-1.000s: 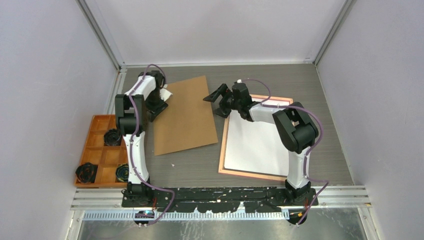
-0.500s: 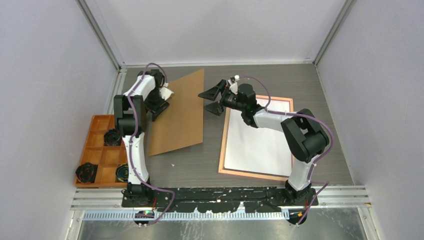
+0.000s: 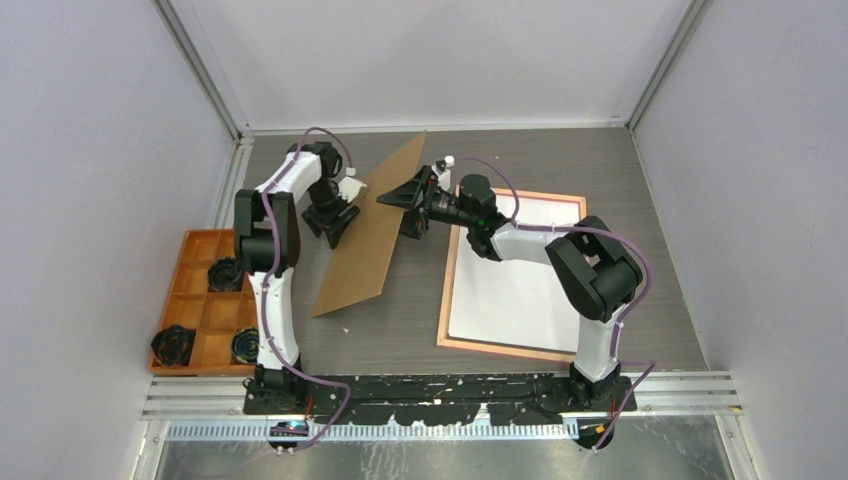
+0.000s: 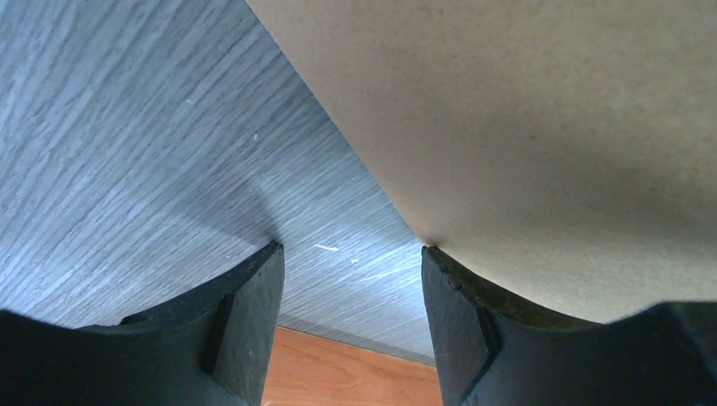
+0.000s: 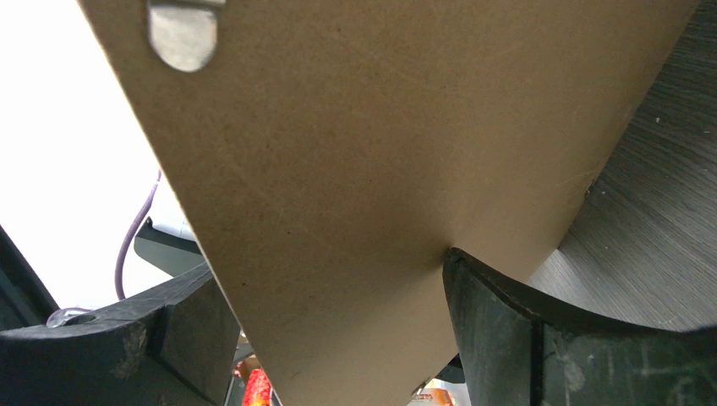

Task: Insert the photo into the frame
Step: Pick up the photo frame item at the center of the board.

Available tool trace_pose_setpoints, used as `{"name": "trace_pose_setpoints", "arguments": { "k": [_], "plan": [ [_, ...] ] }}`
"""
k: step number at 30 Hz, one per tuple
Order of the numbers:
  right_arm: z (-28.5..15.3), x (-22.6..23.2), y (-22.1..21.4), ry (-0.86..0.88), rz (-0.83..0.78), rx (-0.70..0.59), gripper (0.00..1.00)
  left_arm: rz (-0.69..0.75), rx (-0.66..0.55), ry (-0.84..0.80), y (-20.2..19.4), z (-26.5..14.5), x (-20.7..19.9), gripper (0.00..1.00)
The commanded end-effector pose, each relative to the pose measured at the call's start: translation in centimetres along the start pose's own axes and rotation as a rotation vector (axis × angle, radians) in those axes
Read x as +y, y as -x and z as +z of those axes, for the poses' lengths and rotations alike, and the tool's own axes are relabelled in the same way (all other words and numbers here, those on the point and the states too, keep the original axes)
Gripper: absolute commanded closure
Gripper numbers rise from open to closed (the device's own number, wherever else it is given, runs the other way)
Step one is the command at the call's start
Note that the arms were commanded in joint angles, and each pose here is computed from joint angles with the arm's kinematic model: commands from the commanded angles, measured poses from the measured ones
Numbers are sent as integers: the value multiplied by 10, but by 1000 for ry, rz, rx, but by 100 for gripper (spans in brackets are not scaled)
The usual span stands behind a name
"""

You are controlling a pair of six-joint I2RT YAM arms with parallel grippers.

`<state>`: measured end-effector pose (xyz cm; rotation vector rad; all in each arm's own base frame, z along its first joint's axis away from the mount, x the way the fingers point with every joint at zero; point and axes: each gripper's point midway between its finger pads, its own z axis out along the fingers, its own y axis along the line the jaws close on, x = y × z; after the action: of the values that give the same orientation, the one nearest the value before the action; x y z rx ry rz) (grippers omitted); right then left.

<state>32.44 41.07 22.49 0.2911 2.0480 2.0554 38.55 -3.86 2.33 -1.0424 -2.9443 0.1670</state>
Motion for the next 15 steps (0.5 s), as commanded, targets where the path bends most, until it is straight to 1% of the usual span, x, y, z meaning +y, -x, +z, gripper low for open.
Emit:
{"name": "trace_pose_setpoints", "arguments": {
  "k": [1, 3, 5, 6, 7, 9, 11, 12, 13, 15],
  "plan": [
    [-4, 48, -2, 86, -105, -2, 16, -4, -76, -101, 17, 9, -26, 38],
    [-12, 39, -1, 7, -130, -23, 18, -2, -87, -78, 18, 3, -22, 36],
    [-22, 32, 0, -79, -172, -44, 22, -2, -103, -49, 21, -2, -18, 30],
    [-29, 17, 1, -186, -169, -58, 25, 0, -115, -32, 22, -7, -16, 26],
    [-34, 17, 4, -231, -231, -76, 29, 1, -126, -19, 24, -11, -14, 23],
    [-47, 5, 2, -351, -274, -71, 37, 2, -146, -7, 27, -18, -13, 16],
    [-53, -1, 2, -393, -280, -79, 46, 6, -164, -4, 29, -25, -16, 11],
    [-54, -5, 3, -408, -284, -82, 50, 12, -168, -8, 30, -27, -18, 9],
    [-57, -16, 2, -450, -263, -72, 57, 18, -171, -11, 29, -29, -21, 8],
    [-57, -25, 1, -468, -245, -62, 65, 28, -183, -14, 29, -33, -27, 6]
  ]
}}
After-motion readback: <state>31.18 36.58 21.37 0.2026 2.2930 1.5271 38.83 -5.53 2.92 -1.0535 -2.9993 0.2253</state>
